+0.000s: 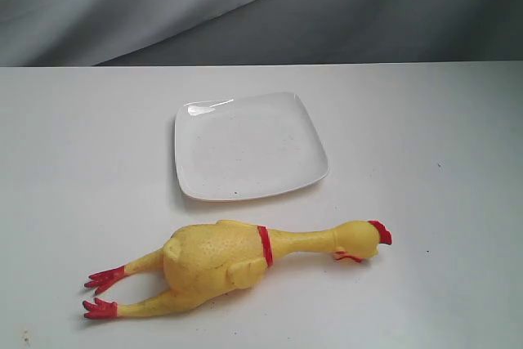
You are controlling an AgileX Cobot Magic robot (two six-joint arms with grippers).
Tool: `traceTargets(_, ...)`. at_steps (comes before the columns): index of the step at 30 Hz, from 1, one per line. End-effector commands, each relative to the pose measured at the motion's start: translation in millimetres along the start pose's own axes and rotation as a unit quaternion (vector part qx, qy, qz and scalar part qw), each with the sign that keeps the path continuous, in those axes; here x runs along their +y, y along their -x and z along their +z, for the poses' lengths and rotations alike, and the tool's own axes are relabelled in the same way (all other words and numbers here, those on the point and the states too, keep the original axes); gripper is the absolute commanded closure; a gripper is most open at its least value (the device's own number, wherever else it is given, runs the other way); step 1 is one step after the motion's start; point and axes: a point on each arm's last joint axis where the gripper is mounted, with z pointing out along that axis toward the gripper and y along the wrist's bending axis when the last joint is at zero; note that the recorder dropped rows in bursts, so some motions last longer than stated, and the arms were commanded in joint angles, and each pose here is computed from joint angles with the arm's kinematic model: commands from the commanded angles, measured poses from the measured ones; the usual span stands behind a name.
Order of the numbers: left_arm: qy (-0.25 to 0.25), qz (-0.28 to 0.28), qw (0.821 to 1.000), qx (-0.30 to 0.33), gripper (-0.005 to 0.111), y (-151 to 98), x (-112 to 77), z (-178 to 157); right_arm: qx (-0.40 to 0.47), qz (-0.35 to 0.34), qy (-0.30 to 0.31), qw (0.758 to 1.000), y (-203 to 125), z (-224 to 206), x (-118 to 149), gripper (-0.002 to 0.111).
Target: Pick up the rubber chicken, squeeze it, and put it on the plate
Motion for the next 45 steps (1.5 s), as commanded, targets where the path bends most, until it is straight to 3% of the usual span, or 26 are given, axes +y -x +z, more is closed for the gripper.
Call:
traceTargets(1,0.0,-0.001,1.0,-0.002,0.107,-1,0.1,0,-0.039,-0.009,-0.002,0.999,6,-1,0,0.108)
traceTargets(3,0.0,-0.001,1.0,-0.002,0.107,-1,0.1,0,-0.077,0.016,0.0,0.997,13,-2,0,0.108)
traceTargets(4,0.0,-0.001,1.0,-0.002,0.107,-1,0.1,0,-0.102,0.117,0.011,0.988,18,-2,0,0.108)
traceTargets(6,0.0,-0.001,1.0,-0.002,0.107,-1,0.1,0,-0.111,0.231,0.026,0.966,20,-3,0,0.108)
traceTargets(10,0.0,-0.001,1.0,-0.002,0.107,-1,0.1,0,-0.06,0.261,0.013,0.963,54,10,-2,0.108)
traceTargets(13,0.0,-0.001,1.0,-0.002,0.107,-1,0.1,0,-0.027,0.21,0.014,0.977,97,38,-2,0.108)
traceTargets(17,0.0,-0.001,1.0,-0.002,0.107,-1,0.1,0,0.097,0.152,-0.019,0.983,116,98,-6,0.108)
traceTargets(27,0.0,-0.001,1.0,-0.002,0.107,-1,0.1,0,0.248,0.017,-0.016,0.969,72,181,-8,0.108)
traceTargets(40,0.0,-0.001,1.0,-0.002,0.107,-1,0.1,0,0.446,-0.079,0.019,0.891,-34,220,-7,0.108)
traceTargets(43,0.0,-0.001,1.0,-0.002,0.107,-1,0.1,0,0.505,-0.086,0.024,0.858,-51,226,-8,0.108)
traceTargets(45,0.0,-0.001,1.0,-0.002,0.107,-1,0.1,0,0.564,-0.088,0.049,0.82,-60,233,-6,0.108)
